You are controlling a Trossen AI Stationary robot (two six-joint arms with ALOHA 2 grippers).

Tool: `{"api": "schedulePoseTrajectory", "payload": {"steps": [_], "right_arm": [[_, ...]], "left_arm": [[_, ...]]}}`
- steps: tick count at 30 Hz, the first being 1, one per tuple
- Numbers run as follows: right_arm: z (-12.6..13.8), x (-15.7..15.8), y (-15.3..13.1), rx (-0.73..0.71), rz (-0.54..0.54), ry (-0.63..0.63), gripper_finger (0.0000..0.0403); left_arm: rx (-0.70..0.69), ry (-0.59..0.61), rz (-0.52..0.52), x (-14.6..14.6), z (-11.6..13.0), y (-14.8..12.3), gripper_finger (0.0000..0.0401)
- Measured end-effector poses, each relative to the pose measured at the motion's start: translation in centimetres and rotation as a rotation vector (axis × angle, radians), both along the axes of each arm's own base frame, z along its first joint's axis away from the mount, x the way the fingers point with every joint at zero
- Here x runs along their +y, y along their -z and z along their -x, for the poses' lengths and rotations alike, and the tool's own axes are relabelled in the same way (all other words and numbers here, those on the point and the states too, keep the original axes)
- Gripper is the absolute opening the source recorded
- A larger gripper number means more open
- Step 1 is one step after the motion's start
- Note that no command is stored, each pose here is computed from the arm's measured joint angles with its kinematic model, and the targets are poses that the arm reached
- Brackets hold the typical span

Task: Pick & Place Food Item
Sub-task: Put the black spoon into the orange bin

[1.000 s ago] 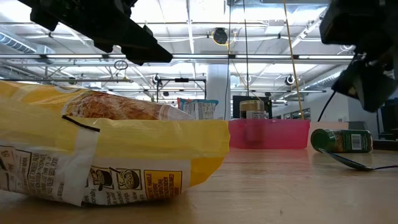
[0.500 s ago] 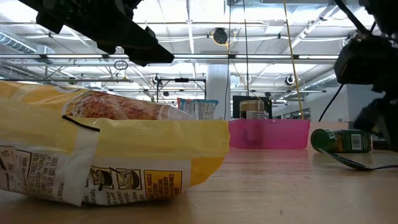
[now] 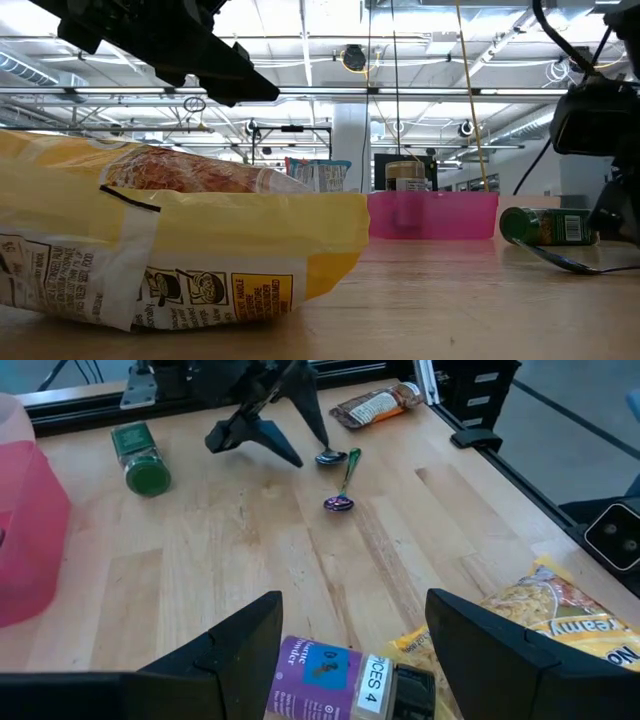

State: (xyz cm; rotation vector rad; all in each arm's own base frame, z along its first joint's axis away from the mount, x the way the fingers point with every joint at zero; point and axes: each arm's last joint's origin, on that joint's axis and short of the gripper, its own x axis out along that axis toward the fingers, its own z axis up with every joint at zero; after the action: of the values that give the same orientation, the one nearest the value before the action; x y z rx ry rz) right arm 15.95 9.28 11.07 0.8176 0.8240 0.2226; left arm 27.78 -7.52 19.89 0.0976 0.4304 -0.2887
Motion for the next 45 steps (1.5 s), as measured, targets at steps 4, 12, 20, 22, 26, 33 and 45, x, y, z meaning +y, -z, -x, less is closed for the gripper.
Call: {"api": "schedulePoseTrajectory", "payload": {"steps": [4,12,20,22,26,33,45], "right_arm": [[-0.5,0.8,0.1,0.014,0.008,-0.022,0.0158],[-1.5,1.4,0.7,0.046,0.038,-0.031,0.014],[-1.6,1.6,0.7,0.041,0.06,-0.081,0.0127],[-1.6,1.6,0.7,0.043,0.065,-0.084,0.0115],[-1.6,1.6,0.8,0.039,0.072,-0.095,0.0078],[-1.5,1.6,0.8,0.045,0.069,-0.121,0.0009],[-1.6,1.4,0.8,0.017,0.105,-0.152,0.0003]], "left_arm": [[0.0,-0.004,0.0,0.0,0.0,0.0,0.0253],[0.001,-0.005,0.002,0.0,0.0,0.0,0.0253],[0.001,-0.005,-0.001,0.0,0.0,0.0,0.0253],[0.001,-0.005,-0.001,0.0,0.0,0.0,0.0253],[0.0,-0.004,-0.002,0.0,0.0,0.0,0.0253],[0.0,-0.004,-0.004,0.0,0.0,0.0,0.0253],[0.0,-0.008,-0.007,0.0,0.0,0.0,0.0253]]}}
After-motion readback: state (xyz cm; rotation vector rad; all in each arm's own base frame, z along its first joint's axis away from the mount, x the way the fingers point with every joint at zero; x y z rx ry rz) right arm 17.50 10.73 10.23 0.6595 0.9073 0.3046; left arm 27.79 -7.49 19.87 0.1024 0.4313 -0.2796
